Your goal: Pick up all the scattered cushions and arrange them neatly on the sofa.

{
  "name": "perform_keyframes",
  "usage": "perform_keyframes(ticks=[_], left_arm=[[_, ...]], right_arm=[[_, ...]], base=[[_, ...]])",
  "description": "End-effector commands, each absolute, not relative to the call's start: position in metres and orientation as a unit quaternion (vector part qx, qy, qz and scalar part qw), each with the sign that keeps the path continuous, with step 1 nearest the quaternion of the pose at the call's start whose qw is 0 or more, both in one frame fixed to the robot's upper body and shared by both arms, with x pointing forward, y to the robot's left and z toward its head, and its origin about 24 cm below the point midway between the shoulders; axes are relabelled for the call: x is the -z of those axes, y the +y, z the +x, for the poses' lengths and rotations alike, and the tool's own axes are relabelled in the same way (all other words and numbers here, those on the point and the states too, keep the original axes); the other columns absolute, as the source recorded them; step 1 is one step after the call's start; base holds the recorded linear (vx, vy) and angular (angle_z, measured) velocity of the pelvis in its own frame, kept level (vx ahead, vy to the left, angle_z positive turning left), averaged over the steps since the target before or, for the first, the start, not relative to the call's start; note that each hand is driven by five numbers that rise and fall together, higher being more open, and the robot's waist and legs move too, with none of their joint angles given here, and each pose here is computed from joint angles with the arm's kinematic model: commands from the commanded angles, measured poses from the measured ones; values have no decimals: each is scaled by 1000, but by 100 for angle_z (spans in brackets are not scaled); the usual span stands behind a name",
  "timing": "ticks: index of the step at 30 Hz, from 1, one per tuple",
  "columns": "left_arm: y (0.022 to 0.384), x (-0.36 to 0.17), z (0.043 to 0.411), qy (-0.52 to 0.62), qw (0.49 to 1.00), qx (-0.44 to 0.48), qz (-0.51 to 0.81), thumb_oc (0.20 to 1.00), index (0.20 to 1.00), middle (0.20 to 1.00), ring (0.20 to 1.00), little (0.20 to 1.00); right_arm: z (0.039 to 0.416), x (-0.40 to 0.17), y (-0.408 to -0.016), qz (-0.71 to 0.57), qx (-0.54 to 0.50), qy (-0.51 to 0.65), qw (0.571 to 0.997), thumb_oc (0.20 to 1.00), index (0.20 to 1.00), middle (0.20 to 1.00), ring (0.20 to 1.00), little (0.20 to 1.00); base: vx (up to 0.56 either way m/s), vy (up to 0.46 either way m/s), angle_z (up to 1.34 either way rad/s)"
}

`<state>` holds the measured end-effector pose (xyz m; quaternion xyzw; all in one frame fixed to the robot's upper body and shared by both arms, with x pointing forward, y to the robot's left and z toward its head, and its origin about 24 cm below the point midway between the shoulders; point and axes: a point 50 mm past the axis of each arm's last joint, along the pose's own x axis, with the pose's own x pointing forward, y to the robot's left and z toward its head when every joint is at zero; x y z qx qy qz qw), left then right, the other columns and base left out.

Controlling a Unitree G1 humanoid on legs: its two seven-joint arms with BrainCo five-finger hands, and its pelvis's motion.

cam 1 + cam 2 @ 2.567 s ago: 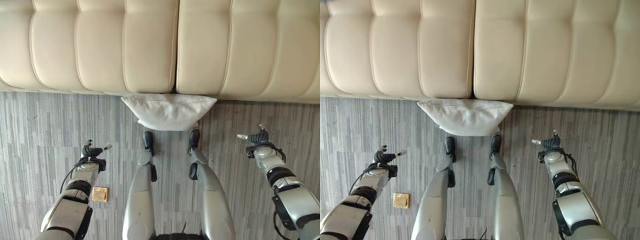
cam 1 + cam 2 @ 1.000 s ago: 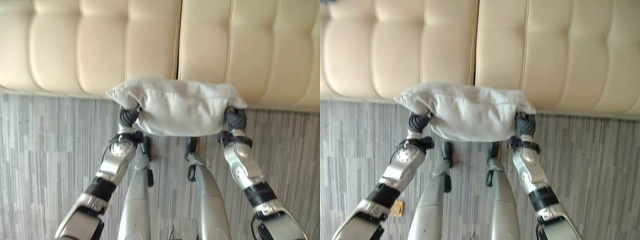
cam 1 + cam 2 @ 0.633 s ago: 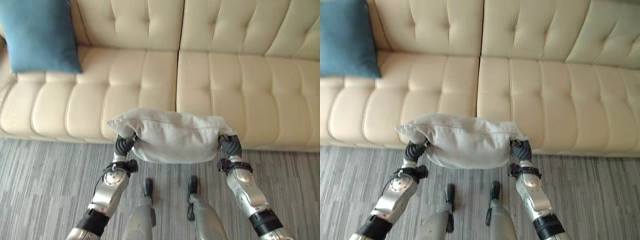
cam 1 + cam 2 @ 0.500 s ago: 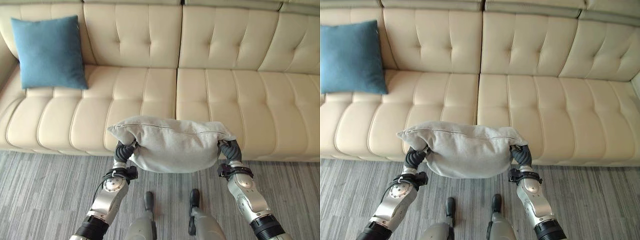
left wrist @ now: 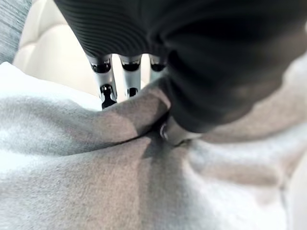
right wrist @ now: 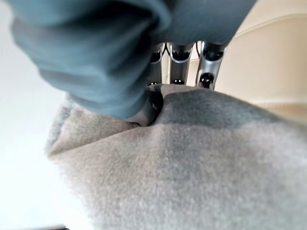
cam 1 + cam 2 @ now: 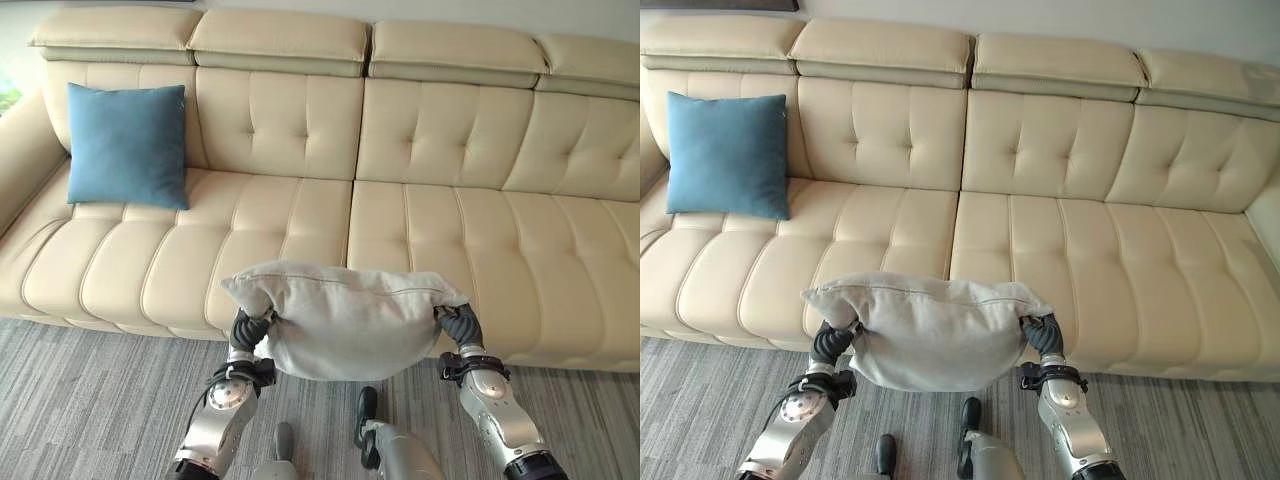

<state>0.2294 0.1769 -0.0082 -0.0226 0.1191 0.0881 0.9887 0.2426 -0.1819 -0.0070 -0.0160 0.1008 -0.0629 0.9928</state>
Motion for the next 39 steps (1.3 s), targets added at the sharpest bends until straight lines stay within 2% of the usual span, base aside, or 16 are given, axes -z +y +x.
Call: perform_keyframes(ticks=[1, 13, 31, 39], left_arm=[[157, -49, 261, -26, 998, -32, -56, 200, 200, 200, 200, 200], [160, -48, 260, -22, 998, -39, -51, 200, 200, 200, 200, 200], [171, -38, 250, 3, 999, -39, -25, 200, 200, 200, 200, 200], [179, -52, 252, -37, 998, -55, -11, 200, 200, 200, 200, 200]], right_arm=[[255, -40, -181, -5, 48, -19, 999, 200, 200, 200, 200, 200], [254, -38, -189, -17, 66, -10, 998, 200, 200, 200, 200, 200], [248, -25, -168, 3, 36, 18, 999, 200, 200, 200, 200, 200], [259, -43, -144, 24, -1, -25, 999, 200, 200, 200, 200, 200]], base=[[106, -79, 49], [144, 68, -27], [68, 151, -4], [-15, 50, -30]])
